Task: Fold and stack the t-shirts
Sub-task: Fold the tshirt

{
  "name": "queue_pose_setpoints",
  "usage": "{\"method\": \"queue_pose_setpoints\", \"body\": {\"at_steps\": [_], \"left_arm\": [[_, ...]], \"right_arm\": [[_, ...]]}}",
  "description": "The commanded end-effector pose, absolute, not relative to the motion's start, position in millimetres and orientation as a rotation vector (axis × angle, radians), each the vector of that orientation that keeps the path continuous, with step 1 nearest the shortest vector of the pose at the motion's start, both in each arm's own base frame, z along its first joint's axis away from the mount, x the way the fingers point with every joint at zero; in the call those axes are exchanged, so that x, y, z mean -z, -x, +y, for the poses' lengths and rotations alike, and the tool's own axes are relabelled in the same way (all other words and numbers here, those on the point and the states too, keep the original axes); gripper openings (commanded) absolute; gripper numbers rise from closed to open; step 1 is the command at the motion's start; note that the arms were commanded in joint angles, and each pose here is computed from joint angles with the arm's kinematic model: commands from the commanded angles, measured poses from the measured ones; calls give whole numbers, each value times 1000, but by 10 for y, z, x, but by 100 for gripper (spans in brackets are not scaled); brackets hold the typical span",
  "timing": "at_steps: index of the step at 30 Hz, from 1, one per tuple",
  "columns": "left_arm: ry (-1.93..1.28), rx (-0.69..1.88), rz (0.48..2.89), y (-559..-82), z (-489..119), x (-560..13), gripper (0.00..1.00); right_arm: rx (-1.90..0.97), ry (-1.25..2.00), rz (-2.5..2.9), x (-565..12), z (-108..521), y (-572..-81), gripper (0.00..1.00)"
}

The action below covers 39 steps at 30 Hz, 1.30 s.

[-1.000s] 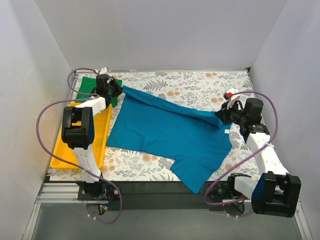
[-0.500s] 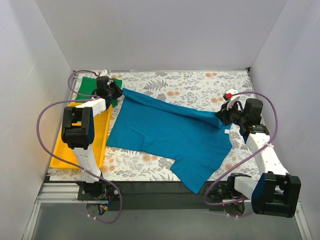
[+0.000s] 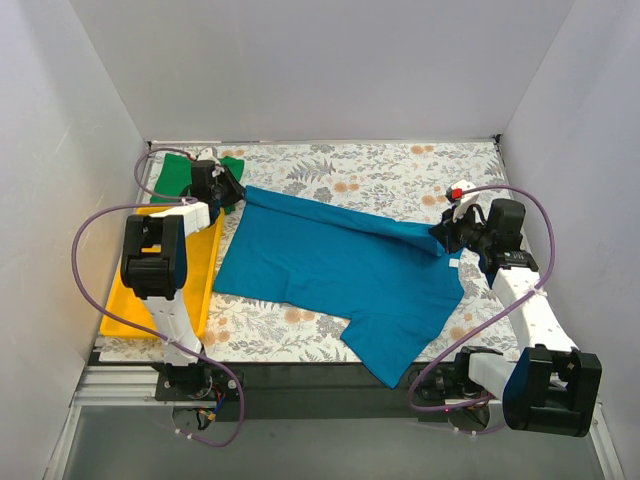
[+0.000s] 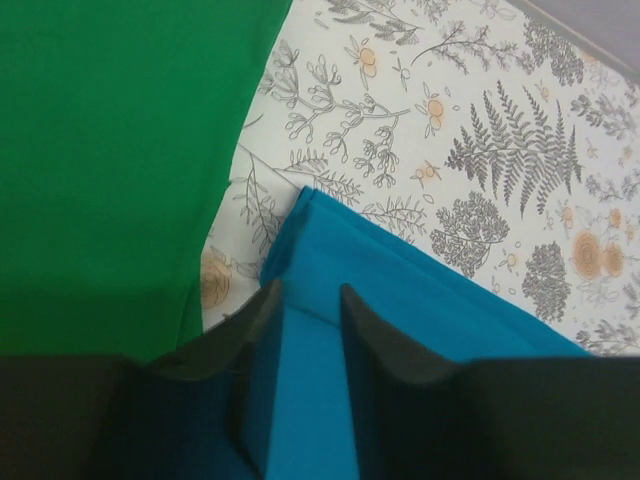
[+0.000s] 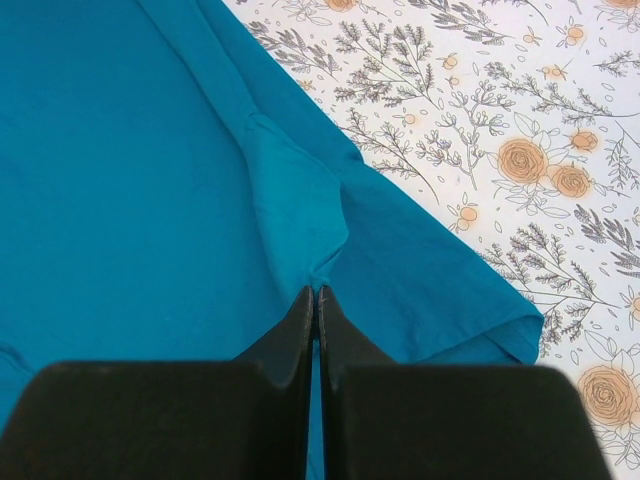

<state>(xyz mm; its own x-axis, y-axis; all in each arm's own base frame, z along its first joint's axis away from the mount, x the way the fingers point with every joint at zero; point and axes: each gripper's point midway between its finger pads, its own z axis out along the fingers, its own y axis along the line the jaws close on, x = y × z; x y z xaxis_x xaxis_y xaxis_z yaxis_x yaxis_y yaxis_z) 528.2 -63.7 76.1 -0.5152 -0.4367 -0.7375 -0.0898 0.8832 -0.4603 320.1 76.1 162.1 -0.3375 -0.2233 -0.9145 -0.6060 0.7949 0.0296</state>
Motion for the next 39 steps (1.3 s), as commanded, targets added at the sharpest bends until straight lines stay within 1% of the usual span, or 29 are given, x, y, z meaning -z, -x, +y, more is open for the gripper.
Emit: {"method": "queue_pose_setpoints", "body": {"at_steps": [1, 5, 8, 16, 28, 33, 39], "left_arm": [[353, 486, 1981, -5237, -601, -1210, 33], [342, 508, 1866, -5165, -566, -1649, 44], [333, 509, 1818, -5099, -533, -1849, 48], [319, 511, 1806, -4959, -515, -1967, 50], [283, 610, 1749, -4751, -650, -2305, 50], [276, 628, 1742, -4644, -675, -2350, 50], [265, 661, 1740, -4472, -724, -2349, 50]], "right_arm": [[-466, 645, 1893, -1655, 796, -3184, 1], [-474, 646, 1901, -1630, 811, -3188, 1], [-487, 659, 1903, -1611, 838, -3165, 1], [-515, 769, 1882, -1573, 919, -3006, 1], [-561, 873, 1930, -1387, 1029, -2813, 1], [-554, 883, 1937, -1362, 1036, -2798, 1], [-577, 960, 1909, -1347, 1185, -2700, 1]]}}
